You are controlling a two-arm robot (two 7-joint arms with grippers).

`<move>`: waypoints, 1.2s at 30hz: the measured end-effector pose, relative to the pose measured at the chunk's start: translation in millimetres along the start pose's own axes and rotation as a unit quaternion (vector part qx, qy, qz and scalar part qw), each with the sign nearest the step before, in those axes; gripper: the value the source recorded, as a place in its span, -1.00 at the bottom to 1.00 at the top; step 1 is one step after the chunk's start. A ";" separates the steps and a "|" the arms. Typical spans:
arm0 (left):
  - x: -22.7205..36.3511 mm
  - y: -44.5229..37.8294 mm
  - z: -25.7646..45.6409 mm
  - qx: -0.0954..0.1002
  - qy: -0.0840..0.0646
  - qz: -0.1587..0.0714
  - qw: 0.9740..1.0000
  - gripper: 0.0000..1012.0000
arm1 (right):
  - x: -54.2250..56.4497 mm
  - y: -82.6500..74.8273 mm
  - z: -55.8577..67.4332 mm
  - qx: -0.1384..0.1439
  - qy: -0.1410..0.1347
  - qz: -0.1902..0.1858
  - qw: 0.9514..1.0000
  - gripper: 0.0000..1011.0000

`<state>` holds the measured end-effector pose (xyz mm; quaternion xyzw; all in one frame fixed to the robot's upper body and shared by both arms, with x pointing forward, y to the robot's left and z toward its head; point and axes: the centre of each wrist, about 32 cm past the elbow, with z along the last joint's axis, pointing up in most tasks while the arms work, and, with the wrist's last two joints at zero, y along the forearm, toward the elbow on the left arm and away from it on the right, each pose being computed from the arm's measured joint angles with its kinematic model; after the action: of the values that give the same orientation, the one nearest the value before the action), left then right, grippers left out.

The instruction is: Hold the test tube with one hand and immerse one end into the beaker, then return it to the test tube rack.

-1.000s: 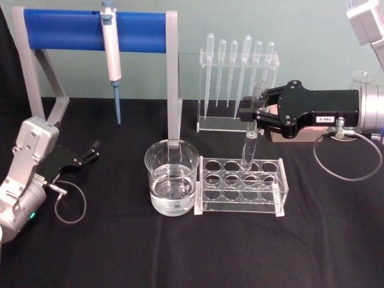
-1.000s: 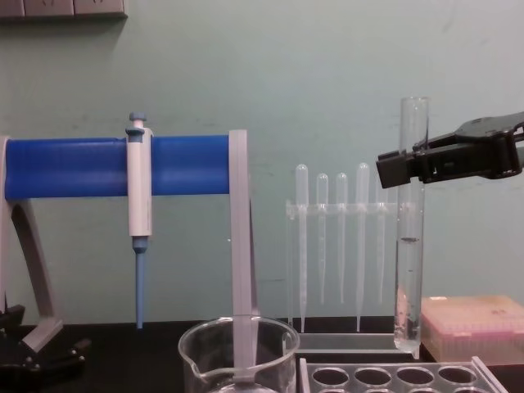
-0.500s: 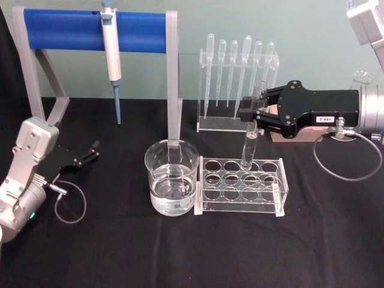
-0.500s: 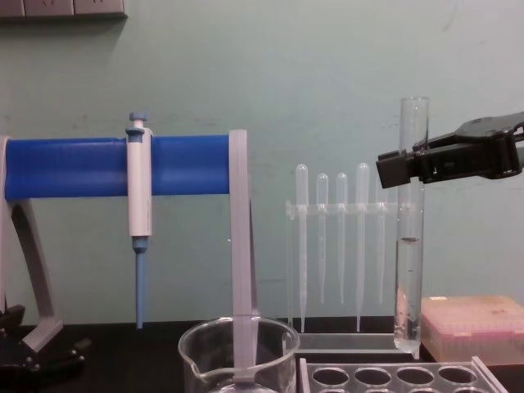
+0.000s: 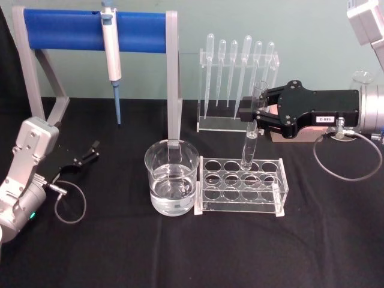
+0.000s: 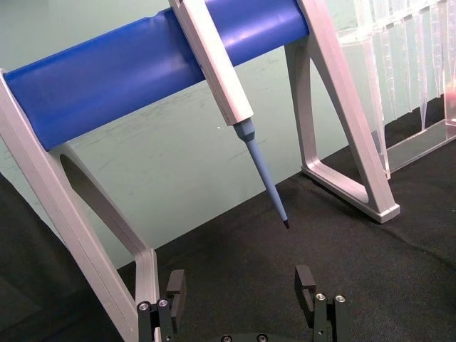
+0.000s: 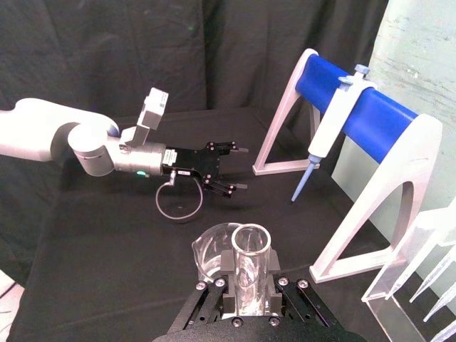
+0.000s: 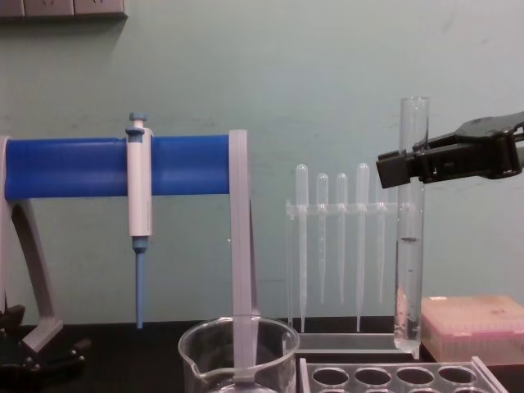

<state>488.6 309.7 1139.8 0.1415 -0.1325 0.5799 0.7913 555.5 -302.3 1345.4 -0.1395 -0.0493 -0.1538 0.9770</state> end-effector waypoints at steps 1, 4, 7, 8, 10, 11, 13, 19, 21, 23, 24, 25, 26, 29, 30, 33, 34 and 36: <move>0.0 0.0 0.0 0.000 0.000 0.000 1.000 0.98 | 0.0 0.0 0.0 0.000 0.000 0.000 1.000 -0.53; 0.0 0.0 0.0 0.000 0.000 0.000 1.000 0.98 | 0.0 0.0 0.0 0.000 0.000 0.000 1.000 -0.53; 0.0 0.0 0.0 0.000 0.000 0.000 1.000 0.98 | 0.0 0.0 0.0 0.000 0.000 0.000 1.000 -0.53; 0.0 0.0 0.0 0.000 0.000 0.000 1.000 0.98 | 0.0 0.0 0.0 0.000 0.000 0.000 1.000 -0.53; 0.0 0.0 0.0 0.000 0.000 0.000 1.000 0.98 | 0.0 0.0 0.0 0.000 0.000 0.000 1.000 -0.53; 0.0 0.0 0.0 0.000 0.000 0.000 1.000 0.98 | 0.0 0.0 0.0 0.000 0.000 0.000 1.000 -0.53; 0.0 0.0 0.0 0.000 0.000 0.000 1.000 0.98 | 0.0 0.0 0.0 0.000 0.000 0.000 1.000 -0.53; 0.0 0.0 0.0 0.000 0.000 0.000 1.000 0.98 | 0.0 0.0 0.0 0.000 0.000 0.000 1.000 -0.53; 0.0 0.0 0.0 0.000 0.000 0.000 1.000 0.98 | 0.0 0.0 0.0 0.000 0.000 0.000 1.000 -0.53; 0.0 0.0 0.0 0.000 0.000 0.000 1.000 0.98 | 0.0 0.0 0.0 0.000 0.000 0.000 1.000 -0.53; 0.0 0.0 0.0 0.000 0.000 0.000 1.000 0.98 | 0.0 0.0 0.0 0.000 0.000 0.000 1.000 -0.53; 0.0 0.0 0.0 0.000 0.000 0.000 1.000 0.98 | 0.0 0.0 0.0 0.000 0.000 0.000 1.000 -0.53; 0.0 0.0 0.0 0.000 0.000 0.000 1.000 0.98 | 0.0 0.0 0.0 0.000 0.000 0.000 1.000 -0.53; 0.0 0.0 0.0 0.000 0.000 0.000 1.000 0.98 | 0.0 0.0 0.0 0.000 0.000 0.000 1.000 -0.53; 0.0 0.0 0.0 0.000 0.000 0.000 1.000 0.98 | 0.0 0.0 0.0 0.000 0.000 0.000 1.000 -0.53; 0.0 0.0 0.0 0.000 0.000 0.000 1.000 0.98 | 0.0 0.0 0.0 0.000 0.000 0.000 1.000 -0.53; 0.0 0.0 0.0 0.000 0.000 0.000 1.000 0.98 | 0.0 0.0 0.0 0.000 0.000 0.000 1.000 -0.53; 0.0 0.0 0.0 0.000 0.000 0.000 1.000 0.98 | 0.0 0.0 0.0 0.000 0.000 0.000 1.000 -0.53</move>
<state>488.6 309.7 1139.8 0.1415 -0.1325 0.5799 0.7913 555.5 -302.3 1345.4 -0.1395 -0.0492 -0.1538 0.9770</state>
